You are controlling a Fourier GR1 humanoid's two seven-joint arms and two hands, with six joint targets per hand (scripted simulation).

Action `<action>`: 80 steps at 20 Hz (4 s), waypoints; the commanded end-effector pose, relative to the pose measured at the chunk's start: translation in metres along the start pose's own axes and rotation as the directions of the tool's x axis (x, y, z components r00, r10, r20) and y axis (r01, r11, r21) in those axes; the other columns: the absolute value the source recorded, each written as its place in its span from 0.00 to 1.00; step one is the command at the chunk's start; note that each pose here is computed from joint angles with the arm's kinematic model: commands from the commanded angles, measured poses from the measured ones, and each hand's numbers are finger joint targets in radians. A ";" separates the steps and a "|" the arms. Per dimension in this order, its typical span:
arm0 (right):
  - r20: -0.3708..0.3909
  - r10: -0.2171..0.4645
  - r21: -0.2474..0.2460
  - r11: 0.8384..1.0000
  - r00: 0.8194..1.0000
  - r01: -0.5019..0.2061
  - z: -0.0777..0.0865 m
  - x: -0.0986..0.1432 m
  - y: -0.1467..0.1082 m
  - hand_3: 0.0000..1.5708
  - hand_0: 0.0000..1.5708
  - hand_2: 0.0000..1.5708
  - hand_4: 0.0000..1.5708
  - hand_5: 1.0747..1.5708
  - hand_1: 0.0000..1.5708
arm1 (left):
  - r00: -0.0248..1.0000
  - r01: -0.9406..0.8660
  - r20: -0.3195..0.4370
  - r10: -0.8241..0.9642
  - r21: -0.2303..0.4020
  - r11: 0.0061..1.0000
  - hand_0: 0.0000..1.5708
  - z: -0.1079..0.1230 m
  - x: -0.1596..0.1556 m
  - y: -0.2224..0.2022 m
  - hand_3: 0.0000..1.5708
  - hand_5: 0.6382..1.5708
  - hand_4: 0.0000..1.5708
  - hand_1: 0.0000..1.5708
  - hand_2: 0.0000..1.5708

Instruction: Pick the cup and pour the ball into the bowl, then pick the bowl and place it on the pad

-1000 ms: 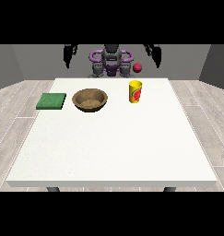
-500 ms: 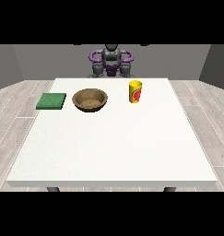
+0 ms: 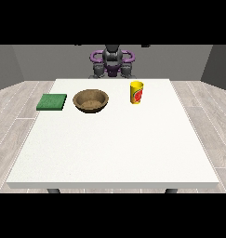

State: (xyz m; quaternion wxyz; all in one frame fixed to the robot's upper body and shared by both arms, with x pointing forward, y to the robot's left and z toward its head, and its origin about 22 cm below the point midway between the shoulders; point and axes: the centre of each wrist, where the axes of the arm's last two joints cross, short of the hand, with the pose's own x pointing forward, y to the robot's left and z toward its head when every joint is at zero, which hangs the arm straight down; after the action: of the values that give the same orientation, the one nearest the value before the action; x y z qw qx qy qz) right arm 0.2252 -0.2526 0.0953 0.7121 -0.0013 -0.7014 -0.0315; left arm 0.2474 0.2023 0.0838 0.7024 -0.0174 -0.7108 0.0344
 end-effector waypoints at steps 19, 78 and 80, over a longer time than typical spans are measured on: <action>0.242 -0.026 -0.008 1.000 0.970 0.029 -0.045 -0.030 -0.053 0.00 0.00 0.00 0.42 0.97 0.00 | 0.974 0.141 0.182 -0.134 -0.028 0.990 0.00 -0.045 -0.106 0.029 0.00 0.86 0.00 0.00 0.00; 0.005 -0.092 0.060 0.994 0.996 0.091 -0.078 -0.063 -0.139 0.17 0.00 0.00 0.44 0.97 0.00 | -0.445 0.874 0.097 -0.890 0.265 -0.408 0.89 -0.149 -0.048 -0.167 1.00 1.00 0.66 0.89 1.00; -0.024 -0.085 0.030 0.996 0.996 0.086 -0.069 -0.073 -0.147 0.19 0.00 0.00 0.45 0.97 0.00 | -0.475 0.872 0.153 -0.866 0.213 -0.441 0.47 -0.137 -0.065 -0.164 1.00 1.00 0.64 0.47 1.00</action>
State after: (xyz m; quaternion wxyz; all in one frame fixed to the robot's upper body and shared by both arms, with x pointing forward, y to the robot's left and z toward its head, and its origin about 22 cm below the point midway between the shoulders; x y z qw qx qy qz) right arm 0.2871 -0.4057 0.0254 0.7063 0.0397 -0.7051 -0.0490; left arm 0.3936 0.0456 0.0314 0.3342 0.5752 -0.5096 -0.5457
